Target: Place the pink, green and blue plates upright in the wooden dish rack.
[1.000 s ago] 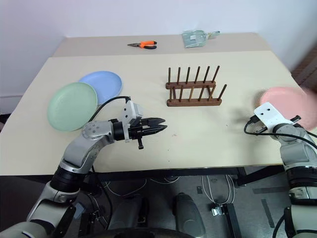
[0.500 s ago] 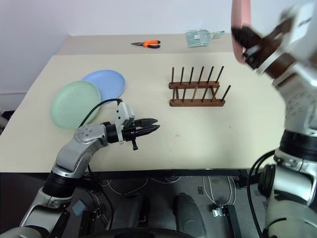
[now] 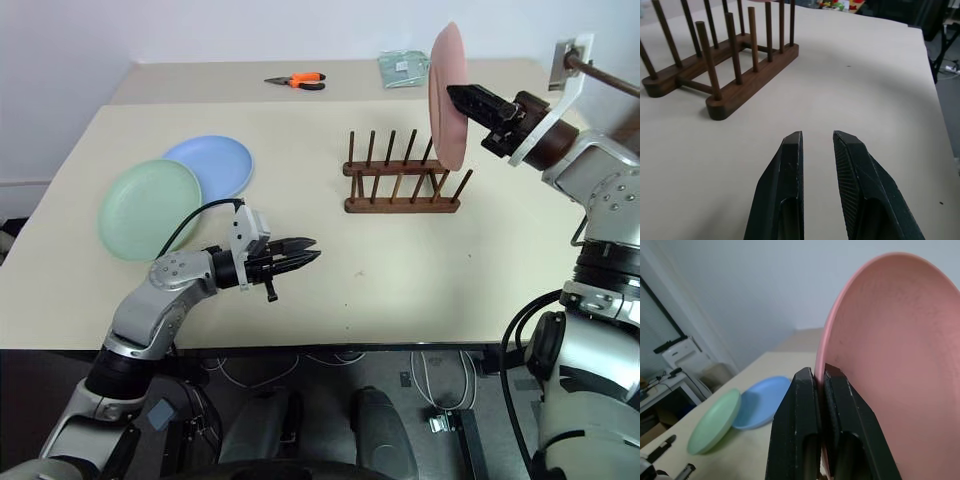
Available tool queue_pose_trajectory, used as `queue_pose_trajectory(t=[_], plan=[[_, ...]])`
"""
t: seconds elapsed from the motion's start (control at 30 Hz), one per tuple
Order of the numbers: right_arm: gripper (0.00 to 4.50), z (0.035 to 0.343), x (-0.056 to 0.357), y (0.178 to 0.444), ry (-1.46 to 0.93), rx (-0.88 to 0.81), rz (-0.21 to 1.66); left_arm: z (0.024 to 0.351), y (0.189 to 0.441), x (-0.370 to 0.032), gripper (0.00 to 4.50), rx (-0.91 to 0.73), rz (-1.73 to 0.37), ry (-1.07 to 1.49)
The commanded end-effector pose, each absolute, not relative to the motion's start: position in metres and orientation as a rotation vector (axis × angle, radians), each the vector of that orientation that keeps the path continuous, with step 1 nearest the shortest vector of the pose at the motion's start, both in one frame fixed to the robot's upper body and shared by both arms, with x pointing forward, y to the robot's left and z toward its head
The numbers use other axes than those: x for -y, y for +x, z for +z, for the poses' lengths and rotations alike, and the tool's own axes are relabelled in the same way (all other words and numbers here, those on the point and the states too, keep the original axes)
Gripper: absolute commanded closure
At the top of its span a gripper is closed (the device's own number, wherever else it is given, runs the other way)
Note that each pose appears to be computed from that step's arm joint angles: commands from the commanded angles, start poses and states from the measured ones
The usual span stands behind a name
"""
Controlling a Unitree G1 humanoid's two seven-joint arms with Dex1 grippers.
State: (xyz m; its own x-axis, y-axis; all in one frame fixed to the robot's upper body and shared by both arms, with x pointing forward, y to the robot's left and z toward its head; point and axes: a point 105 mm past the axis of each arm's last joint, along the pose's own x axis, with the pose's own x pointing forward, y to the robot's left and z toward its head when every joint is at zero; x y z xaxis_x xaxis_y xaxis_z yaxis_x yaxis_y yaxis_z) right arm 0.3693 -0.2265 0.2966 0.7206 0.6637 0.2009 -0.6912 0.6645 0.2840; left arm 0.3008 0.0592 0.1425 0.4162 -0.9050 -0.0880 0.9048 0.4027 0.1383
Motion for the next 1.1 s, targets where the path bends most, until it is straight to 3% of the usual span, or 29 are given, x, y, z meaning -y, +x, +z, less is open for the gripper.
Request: queue_pose_trajectory(t=[0.03,0.37,0.47,0.6,0.83,0.9,1.0,1.1], plan=[[4.45,0.313,0.236,0.370,0.341,0.135,0.753,0.157,0.298,-0.060,3.54,0.059,-1.144,0.187],[4.45,0.304,0.260,0.387,0.451,0.109,0.675,0.157,0.299,-0.061,3.54,0.060,-1.141,0.195],[3.47,0.307,0.259,0.384,0.438,0.126,0.694,0.158,0.299,-0.061,3.54,0.062,-1.139,0.195],[1.59,0.319,0.269,0.389,0.366,0.217,0.605,0.158,0.299,-0.062,3.54,0.062,-1.134,0.195],[1.59,0.365,0.320,0.386,0.164,0.476,0.257,0.156,0.302,-0.067,3.54,0.054,-1.098,0.199],[1.59,0.383,0.320,0.377,0.131,0.557,0.246,0.157,0.305,-0.071,3.54,0.056,-1.062,0.192],[1.59,0.396,0.277,0.363,-0.034,0.596,0.389,0.166,0.330,-0.093,3.54,0.066,-0.852,0.100],[1.52,0.368,0.216,0.357,-0.218,0.500,0.590,0.184,0.348,-0.124,2.66,0.127,-0.647,-0.018]])
